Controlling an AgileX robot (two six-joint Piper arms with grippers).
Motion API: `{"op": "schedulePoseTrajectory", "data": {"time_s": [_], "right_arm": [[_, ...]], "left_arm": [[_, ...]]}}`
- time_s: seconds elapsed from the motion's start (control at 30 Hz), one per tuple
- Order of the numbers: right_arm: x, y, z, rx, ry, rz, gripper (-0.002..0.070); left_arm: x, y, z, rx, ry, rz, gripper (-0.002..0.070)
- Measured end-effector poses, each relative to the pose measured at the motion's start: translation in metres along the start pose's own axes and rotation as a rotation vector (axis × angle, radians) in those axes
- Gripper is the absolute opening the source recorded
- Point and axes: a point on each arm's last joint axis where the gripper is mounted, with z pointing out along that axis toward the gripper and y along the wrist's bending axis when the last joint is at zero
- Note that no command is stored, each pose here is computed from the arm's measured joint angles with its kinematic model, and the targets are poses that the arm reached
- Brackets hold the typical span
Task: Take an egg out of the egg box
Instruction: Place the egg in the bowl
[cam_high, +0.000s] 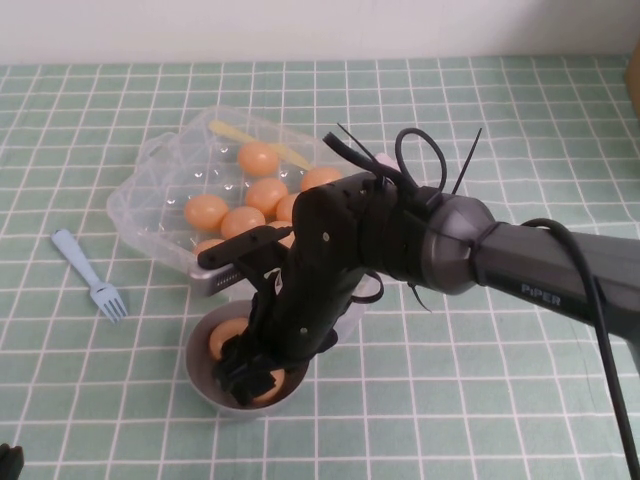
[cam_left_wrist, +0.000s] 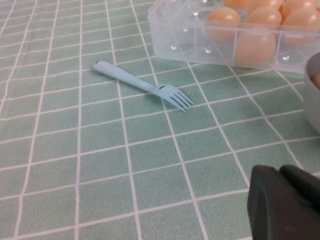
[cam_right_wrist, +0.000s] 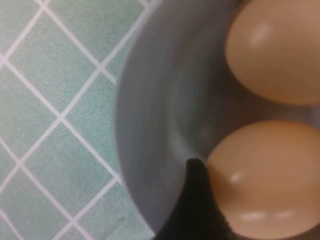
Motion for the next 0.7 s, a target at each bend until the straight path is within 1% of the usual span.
{"op": "schedulePoseTrajectory", "data": {"time_s": [0.2, 0.37, 0.43, 0.6, 0.7], "right_arm": [[-0.001, 0.0, 0.001, 0.0, -0.004, 0.0, 0.0475], [-0.01, 0.004, -0.01, -0.005, -0.035, -0.014, 0.0553], [-0.014, 0.005, -0.016, -0.001, -0.042, -0.027, 0.0567], [-0.017, 0.007, -0.027, 0.019, -0.037, -0.054, 0.057], [-0.015, 0.011, -0.045, 0.018, -0.06, -0.065, 0.0526]], "left_arm": [[0.0, 0.0, 0.0, 0.0, 0.0, 0.0, -0.0003], [0.0, 0.0, 0.0, 0.0, 0.0, 0.0, -0.0003], [0.0, 0.0, 0.0, 0.0, 0.0, 0.0, -0.0003], [0.0, 0.0, 0.0, 0.0, 0.0, 0.0, -0.0003], [0.0, 0.0, 0.0, 0.0, 0.0, 0.0, -0.0003]]}}
